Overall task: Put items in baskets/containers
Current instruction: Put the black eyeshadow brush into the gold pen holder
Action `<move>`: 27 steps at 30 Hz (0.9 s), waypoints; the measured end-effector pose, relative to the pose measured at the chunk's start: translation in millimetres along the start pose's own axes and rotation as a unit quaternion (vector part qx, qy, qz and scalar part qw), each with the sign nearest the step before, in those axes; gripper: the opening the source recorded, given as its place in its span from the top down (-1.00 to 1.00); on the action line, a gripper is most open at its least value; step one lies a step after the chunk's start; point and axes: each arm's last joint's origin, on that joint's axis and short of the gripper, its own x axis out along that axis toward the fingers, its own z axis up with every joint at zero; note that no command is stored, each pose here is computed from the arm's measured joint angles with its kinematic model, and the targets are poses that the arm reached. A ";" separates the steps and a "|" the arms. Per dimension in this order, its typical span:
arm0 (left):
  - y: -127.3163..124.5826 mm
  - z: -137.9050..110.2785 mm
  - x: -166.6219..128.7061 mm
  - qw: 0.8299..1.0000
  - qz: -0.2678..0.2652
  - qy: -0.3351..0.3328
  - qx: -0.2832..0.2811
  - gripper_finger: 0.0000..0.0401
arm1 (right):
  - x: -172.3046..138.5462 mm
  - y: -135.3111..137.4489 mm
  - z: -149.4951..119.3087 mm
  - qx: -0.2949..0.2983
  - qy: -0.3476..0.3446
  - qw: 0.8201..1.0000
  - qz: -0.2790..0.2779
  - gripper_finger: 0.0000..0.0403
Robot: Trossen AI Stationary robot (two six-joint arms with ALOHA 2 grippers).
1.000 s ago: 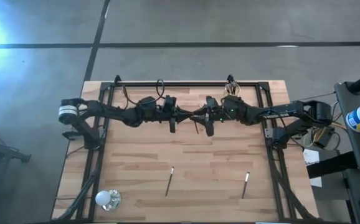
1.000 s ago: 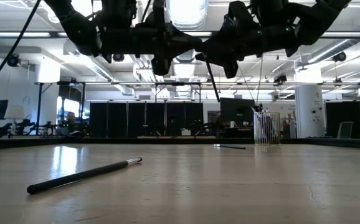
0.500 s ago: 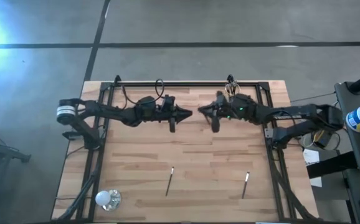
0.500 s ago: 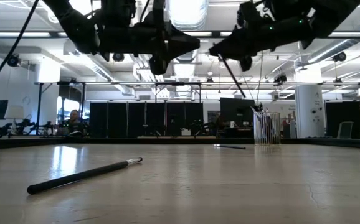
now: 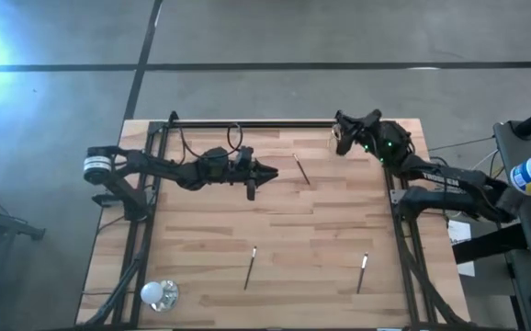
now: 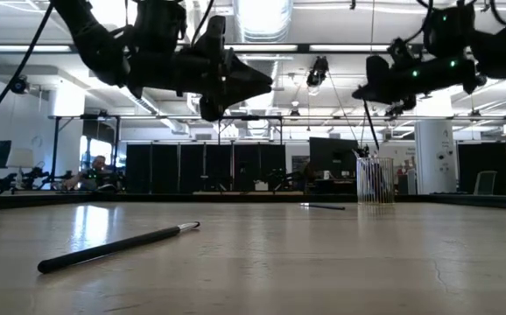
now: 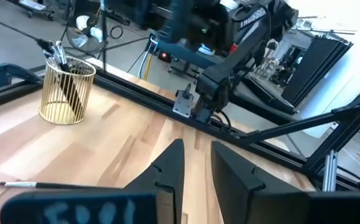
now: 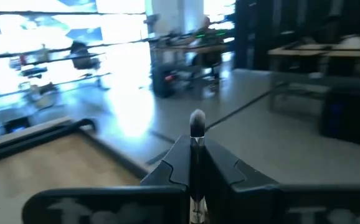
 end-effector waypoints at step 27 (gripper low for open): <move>-0.9 -4.4 -0.2 1.000 0.002 0.014 -0.002 0.65 | 34.4 -46.0 -5.6 -0.030 -0.073 0.990 -0.118 0.94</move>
